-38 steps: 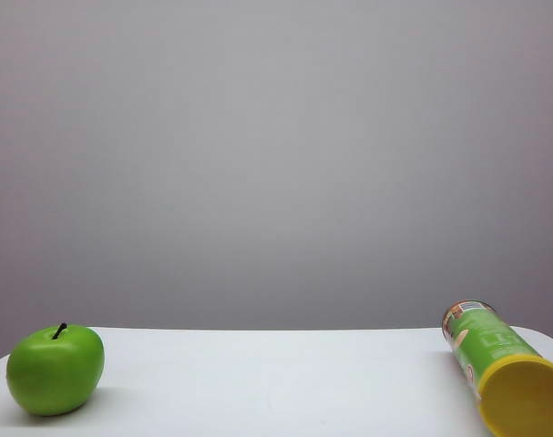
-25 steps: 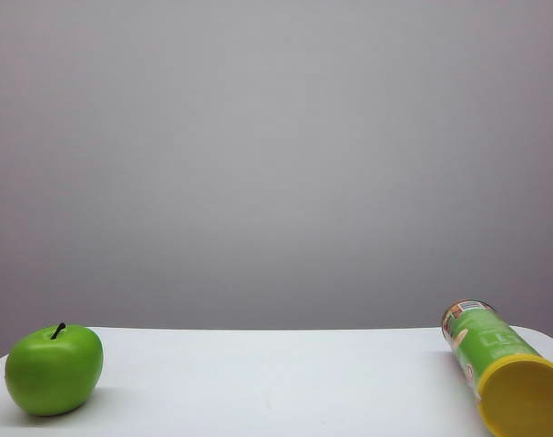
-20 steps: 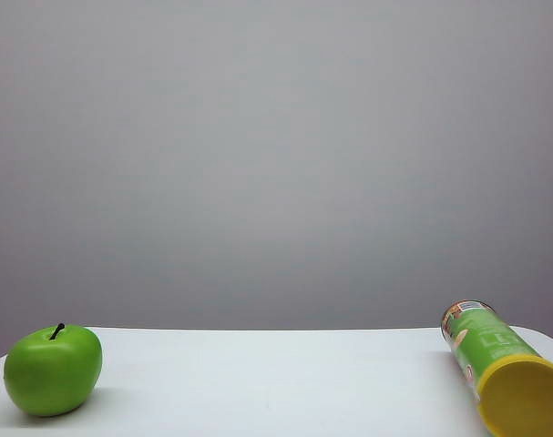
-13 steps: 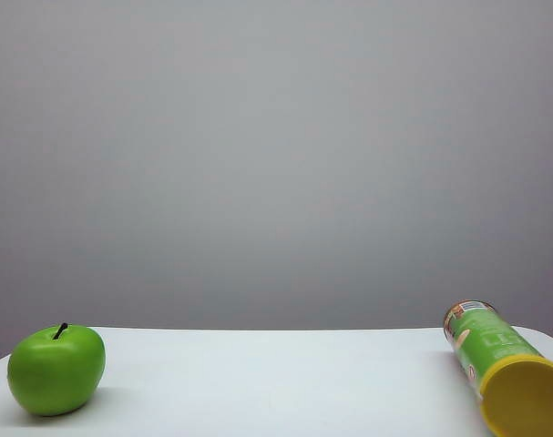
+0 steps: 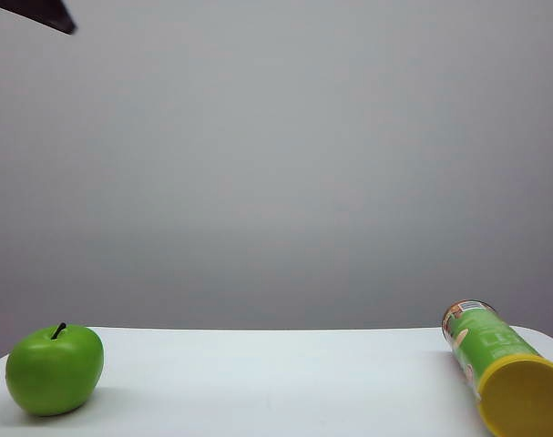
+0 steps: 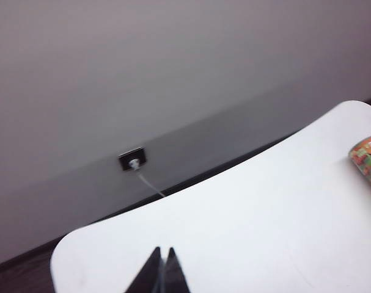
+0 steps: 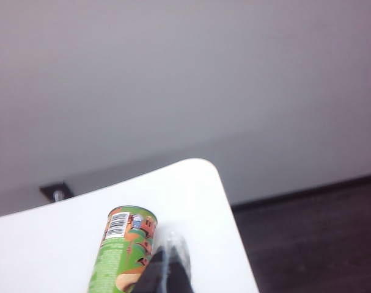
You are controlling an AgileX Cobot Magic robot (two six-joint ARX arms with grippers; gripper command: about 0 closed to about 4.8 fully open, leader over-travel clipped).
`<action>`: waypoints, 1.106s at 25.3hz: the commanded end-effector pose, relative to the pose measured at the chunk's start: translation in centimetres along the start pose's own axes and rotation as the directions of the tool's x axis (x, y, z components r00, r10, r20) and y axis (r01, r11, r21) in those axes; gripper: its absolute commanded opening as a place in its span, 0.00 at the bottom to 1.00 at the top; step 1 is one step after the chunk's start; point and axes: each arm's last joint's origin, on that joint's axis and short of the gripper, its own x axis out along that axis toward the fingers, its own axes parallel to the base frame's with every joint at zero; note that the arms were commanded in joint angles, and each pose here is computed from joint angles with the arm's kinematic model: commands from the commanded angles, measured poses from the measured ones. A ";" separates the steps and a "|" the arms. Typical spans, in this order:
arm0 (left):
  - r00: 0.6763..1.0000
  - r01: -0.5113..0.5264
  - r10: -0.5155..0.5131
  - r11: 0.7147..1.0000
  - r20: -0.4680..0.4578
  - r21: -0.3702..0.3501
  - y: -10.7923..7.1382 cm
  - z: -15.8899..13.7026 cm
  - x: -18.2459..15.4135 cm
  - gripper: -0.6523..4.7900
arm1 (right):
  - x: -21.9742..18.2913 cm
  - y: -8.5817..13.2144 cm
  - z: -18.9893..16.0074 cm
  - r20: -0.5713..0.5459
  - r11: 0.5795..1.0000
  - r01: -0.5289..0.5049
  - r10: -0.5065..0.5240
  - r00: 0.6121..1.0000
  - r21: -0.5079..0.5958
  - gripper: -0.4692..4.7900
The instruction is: Pick up the green bucket of chips from the desk, place it near the apple, and finally stand it up.
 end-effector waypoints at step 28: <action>0.901 0.192 -0.155 0.980 -0.405 0.054 -7.3 -2.4 15.4 0.11 | 19.3 2.0 3.6 -0.782 0.921 -0.313 0.014 0.623 -0.232 0.08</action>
